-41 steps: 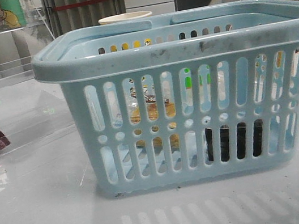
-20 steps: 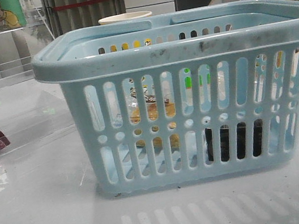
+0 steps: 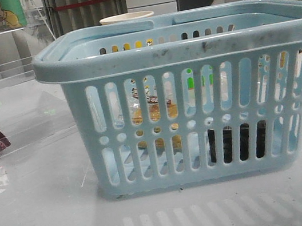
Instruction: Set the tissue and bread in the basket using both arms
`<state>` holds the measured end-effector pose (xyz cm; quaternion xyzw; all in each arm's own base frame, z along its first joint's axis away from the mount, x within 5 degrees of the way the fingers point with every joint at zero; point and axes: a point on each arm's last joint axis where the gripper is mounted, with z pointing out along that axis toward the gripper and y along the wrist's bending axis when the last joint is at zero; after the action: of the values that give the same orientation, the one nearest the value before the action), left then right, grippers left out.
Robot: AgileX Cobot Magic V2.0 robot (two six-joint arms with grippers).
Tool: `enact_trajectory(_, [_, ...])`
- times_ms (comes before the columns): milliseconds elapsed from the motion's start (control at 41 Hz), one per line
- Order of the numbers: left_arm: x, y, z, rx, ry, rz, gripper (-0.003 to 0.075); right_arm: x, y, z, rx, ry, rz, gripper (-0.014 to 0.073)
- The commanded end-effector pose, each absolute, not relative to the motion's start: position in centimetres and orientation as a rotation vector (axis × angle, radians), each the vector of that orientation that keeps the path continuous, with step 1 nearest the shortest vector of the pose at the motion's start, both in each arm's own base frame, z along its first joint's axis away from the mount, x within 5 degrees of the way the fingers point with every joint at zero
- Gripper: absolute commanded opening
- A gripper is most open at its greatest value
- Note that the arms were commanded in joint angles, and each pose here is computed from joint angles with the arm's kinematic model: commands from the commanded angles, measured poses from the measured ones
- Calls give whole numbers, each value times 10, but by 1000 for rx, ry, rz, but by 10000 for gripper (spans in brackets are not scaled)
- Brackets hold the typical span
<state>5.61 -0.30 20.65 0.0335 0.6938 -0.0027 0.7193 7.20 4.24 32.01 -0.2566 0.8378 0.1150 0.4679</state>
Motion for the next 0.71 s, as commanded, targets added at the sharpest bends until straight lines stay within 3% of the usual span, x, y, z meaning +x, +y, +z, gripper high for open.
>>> enact_trajectory(0, [54,-3,216,64,1428,-20,97,71,39,332,-575,1893,267,55])
enact_trajectory(488, [54,-3,216,64,1428,-20,97,52,6,231,-161,1589,8,55])
enact_trajectory(683, [54,-3,216,64,1428,-20,97,54,-1,212,-48,1499,-79,55])
